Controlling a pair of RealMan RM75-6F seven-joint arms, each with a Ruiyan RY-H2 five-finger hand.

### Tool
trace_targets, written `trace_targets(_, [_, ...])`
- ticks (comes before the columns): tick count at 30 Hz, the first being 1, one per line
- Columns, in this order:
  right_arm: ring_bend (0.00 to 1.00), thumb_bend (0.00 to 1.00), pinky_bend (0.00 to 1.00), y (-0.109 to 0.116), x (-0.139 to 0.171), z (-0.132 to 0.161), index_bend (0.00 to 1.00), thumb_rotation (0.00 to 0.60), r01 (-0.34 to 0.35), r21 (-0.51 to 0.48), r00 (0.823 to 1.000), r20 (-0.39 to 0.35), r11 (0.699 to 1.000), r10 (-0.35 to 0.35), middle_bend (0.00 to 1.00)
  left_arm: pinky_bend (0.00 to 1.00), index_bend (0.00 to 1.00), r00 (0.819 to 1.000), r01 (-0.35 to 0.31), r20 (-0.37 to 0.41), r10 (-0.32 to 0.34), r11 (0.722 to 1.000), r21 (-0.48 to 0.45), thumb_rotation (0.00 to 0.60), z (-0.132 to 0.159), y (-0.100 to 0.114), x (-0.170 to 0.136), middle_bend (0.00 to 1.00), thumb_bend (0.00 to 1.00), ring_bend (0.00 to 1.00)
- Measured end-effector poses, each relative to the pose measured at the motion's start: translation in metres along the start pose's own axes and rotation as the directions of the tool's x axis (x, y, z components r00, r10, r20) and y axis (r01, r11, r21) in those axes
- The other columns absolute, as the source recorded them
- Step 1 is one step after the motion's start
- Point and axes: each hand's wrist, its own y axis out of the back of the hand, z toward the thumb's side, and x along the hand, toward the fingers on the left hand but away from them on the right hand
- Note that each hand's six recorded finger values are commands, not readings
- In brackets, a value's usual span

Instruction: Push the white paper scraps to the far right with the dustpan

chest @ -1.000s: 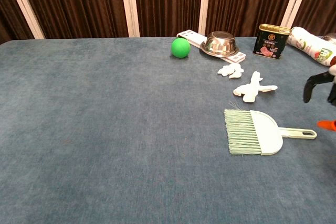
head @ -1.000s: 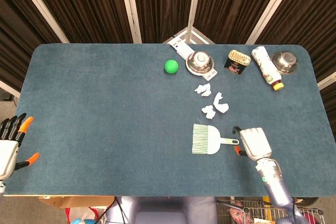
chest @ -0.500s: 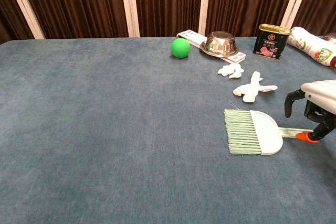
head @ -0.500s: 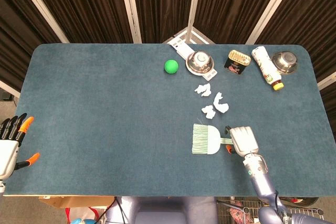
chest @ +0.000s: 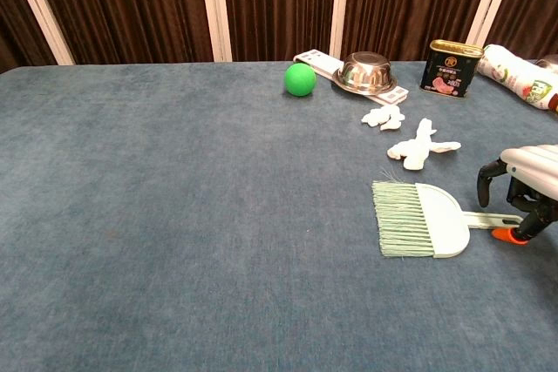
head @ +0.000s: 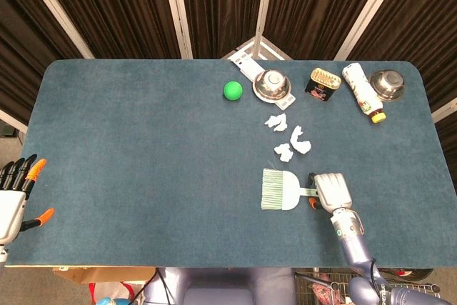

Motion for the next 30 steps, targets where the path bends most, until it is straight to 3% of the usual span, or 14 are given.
trace_targets(6, [1.00, 0.27, 0.95, -0.0028, -0.0023, -0.0022, 0.49, 0.600, -0.013, 0.000, 1.000, 0.011, 1.000, 0.013, 0.96, 0.00, 0.00, 1.000, 0.001, -0.001, -0.001, 1.000, -0.001, 0.600, -0.0003, 0.0001, 0.0001, 0.00, 0.00, 0.00])
trace_targets(11, [1.00, 0.34, 0.95, -0.0082, -0.0024, -0.0034, 0.49, 0.600, -0.036, 0.009, 0.999, 0.020, 0.999, 0.036, 0.96, 0.00, 0.00, 1.000, 0.001, -0.002, -0.001, 1.000, -0.003, 0.600, -0.0006, 0.0003, 0.0002, 0.00, 0.00, 0.00])
trace_targets(20, [1.00, 0.48, 0.95, -0.0100, -0.0016, -0.0001, 0.61, 0.600, -0.044, 0.011, 0.999, 0.016, 0.999, 0.044, 0.96, 0.00, 0.00, 1.000, 0.001, -0.004, -0.001, 1.000, -0.005, 0.600, -0.0010, 0.0004, 0.0001, 0.00, 0.00, 0.00])
trace_targets(30, [1.00, 0.55, 0.95, -0.0006, -0.0029, 0.0024, 0.73, 0.600, -0.012, 0.009, 1.000, 0.004, 1.000, 0.011, 0.96, 0.00, 0.00, 1.000, 0.001, -0.008, -0.001, 1.000, -0.007, 0.600, -0.0017, 0.0004, 0.0005, 0.00, 0.00, 0.00])
